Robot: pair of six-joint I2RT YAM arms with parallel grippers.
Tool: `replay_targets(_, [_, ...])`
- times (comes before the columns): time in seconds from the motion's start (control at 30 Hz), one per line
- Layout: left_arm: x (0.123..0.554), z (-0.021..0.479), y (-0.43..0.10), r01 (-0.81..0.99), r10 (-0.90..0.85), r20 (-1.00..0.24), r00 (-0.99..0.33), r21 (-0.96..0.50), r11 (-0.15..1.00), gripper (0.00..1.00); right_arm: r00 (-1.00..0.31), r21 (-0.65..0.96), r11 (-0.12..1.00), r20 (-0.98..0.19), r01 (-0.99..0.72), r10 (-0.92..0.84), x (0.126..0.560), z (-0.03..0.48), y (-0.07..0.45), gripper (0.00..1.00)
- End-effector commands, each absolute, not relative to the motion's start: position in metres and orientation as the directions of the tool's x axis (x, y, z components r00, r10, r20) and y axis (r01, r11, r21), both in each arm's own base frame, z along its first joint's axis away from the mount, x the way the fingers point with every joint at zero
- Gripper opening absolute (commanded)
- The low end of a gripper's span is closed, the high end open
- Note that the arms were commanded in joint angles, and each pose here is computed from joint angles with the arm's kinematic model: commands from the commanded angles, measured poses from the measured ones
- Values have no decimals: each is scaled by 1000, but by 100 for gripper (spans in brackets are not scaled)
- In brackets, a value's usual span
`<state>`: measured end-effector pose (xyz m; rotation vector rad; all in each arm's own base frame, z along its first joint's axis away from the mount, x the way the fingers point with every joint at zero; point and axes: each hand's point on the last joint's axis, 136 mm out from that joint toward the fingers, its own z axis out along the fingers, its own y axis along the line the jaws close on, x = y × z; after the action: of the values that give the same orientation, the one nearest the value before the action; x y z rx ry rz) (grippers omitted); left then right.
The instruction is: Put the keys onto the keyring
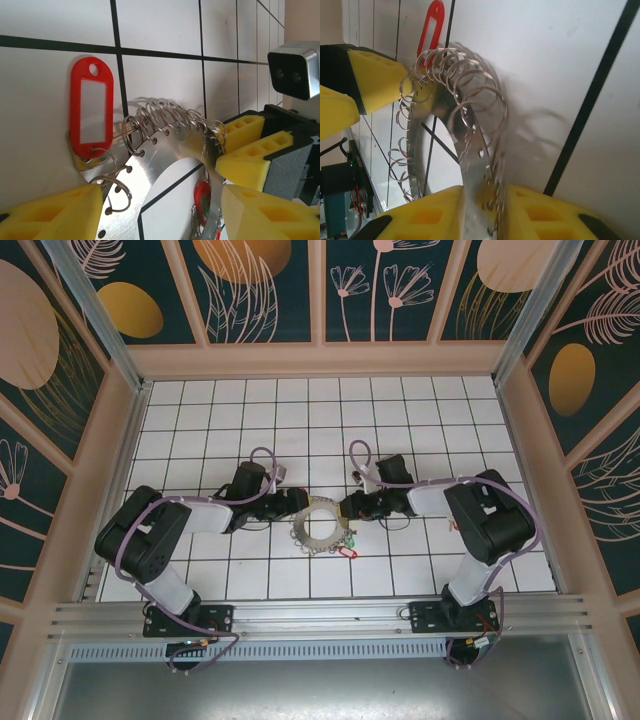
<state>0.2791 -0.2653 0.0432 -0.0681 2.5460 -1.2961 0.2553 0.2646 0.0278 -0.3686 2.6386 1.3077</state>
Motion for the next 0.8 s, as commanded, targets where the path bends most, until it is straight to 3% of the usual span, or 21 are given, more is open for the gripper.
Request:
replay_targets(0.0, [278, 50, -277, 124, -131, -236, -963, -818, 562, 64, -946, 769, 551, -267, -325, -185, 250, 27, 275, 22])
replay_targets(0.17, [284, 59, -277, 143, -149, -270, -951, -816, 560, 63, -944, 772, 542, -282, -331, -173, 254, 35, 276, 8])
replay_targets(0.33, [303, 76, -258, 157, -221, -385, -896, -741, 653, 69, -935, 774, 531, -337, -344, -114, 263, 62, 268, 1])
replay_targets(0.5, [318, 103, -236, 126, -318, -473, -822, -695, 708, 78, -917, 798, 502, -397, -333, 23, 280, 103, 250, 0])
replay_targets(0.77, [325, 153, -249, 168, -406, -454, -793, -804, 571, 82, -840, 845, 429, -463, -321, 284, 307, 173, 223, 0])
